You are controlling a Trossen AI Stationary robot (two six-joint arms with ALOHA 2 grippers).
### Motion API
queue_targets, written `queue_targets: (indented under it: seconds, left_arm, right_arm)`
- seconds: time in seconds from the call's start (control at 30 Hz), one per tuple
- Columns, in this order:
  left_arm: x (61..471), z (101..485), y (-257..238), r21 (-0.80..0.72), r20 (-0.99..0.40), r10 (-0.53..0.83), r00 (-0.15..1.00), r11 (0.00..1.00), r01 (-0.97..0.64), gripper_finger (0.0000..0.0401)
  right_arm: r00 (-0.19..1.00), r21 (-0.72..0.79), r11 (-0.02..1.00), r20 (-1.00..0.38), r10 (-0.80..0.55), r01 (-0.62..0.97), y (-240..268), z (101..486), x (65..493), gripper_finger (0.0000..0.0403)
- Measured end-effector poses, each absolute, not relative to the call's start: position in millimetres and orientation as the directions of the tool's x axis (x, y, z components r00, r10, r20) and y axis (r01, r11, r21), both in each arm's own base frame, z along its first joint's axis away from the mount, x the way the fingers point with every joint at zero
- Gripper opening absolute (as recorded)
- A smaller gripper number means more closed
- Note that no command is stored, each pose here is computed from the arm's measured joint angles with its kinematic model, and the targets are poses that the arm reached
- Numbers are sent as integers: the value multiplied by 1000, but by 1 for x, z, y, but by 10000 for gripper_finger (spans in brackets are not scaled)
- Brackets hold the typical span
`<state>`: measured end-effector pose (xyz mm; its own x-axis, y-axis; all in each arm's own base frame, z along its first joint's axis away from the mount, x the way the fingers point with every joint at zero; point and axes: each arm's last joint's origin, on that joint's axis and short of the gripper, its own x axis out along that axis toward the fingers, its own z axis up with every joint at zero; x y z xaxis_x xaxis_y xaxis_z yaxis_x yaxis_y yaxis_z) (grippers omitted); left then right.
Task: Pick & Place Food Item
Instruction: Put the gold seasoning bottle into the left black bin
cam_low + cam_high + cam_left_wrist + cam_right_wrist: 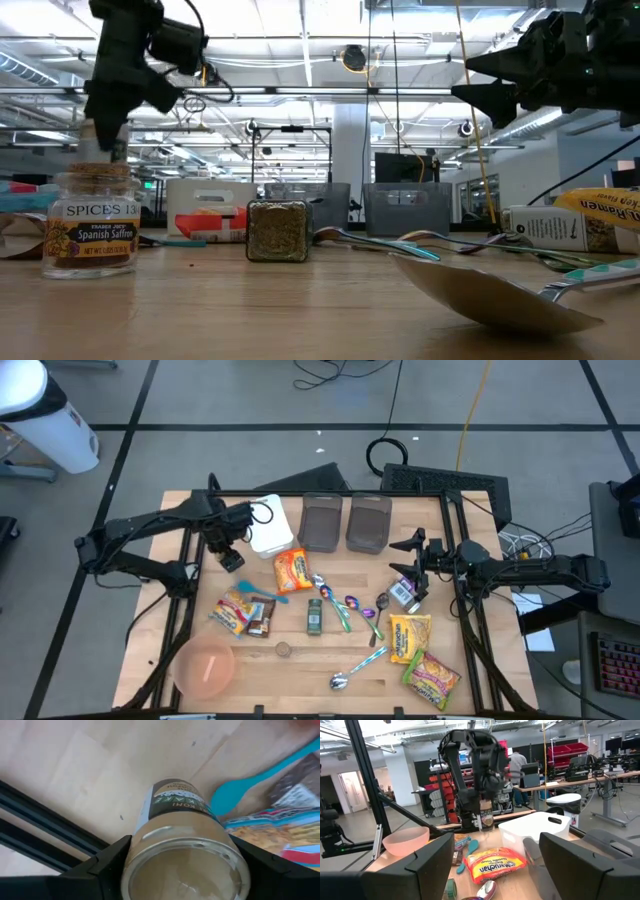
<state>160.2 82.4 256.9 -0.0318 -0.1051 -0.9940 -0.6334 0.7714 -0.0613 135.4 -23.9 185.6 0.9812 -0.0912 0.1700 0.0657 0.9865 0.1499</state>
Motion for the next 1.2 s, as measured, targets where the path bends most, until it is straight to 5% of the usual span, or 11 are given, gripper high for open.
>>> queue_targets:
  seconds: [0.47,0.73,1.03,1.2]
  left_arm:
    - [169,348,87,-104,-978,25,209,806,-582,279]
    - [181,362,89,-106,-933,89,350,859,-500,279]
    - [206,347,96,-94,-946,63,319,886,-453,279]
    - [226,331,104,-95,-967,20,253,896,-434,279]
  right_arm:
    - [964,139,989,250,-88,54,-24,193,134,283]
    - [956,128,990,280,-86,51,-23,196,133,283]
    - [957,54,996,276,-86,74,-25,204,139,283]
    - [983,-11,996,166,-81,84,-26,208,156,283]
